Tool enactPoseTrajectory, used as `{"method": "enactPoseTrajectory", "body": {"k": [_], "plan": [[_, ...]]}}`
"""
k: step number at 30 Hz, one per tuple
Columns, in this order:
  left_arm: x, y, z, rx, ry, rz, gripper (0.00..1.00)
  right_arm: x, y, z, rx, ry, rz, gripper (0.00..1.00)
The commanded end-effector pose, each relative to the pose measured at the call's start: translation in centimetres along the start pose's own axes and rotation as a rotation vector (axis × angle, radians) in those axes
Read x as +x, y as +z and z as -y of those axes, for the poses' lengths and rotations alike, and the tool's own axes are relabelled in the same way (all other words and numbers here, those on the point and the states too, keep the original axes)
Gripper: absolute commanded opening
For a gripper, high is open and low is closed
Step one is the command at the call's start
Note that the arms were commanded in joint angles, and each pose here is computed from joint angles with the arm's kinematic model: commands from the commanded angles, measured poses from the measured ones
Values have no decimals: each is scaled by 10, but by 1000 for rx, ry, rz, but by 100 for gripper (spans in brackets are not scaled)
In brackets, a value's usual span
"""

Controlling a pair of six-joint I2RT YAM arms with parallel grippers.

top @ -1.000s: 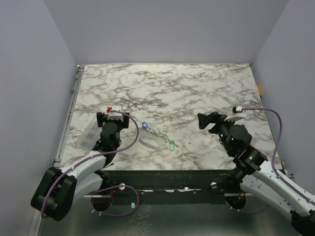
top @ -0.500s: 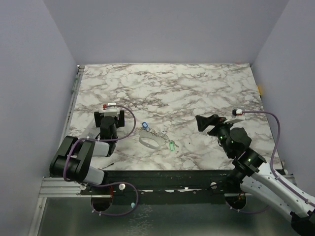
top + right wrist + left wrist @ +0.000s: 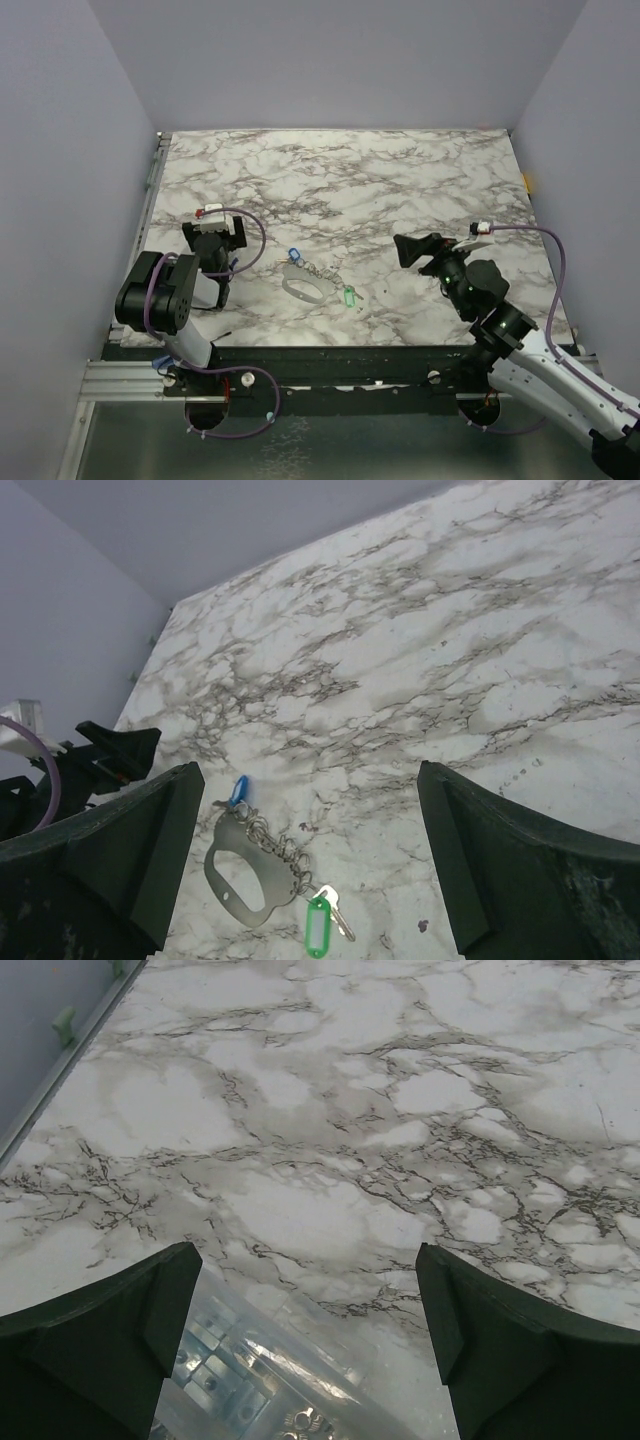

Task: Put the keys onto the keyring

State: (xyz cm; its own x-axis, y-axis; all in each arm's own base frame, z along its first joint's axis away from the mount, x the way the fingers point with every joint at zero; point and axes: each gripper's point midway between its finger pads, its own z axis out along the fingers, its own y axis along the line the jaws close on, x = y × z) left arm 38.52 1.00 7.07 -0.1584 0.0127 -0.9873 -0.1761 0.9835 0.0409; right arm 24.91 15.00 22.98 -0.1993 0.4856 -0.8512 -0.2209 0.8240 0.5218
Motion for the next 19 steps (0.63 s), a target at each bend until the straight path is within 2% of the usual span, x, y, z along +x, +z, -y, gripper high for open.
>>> {"method": "enactPoseTrajectory", "body": {"k": [1,19], "plan": [[-9,2,8,39,-42,43,99,8,5,1,-8,-4,-8,100],[-9,0,9,33,-29,49,99,12,2,19,76,-62,-32,100]]}}
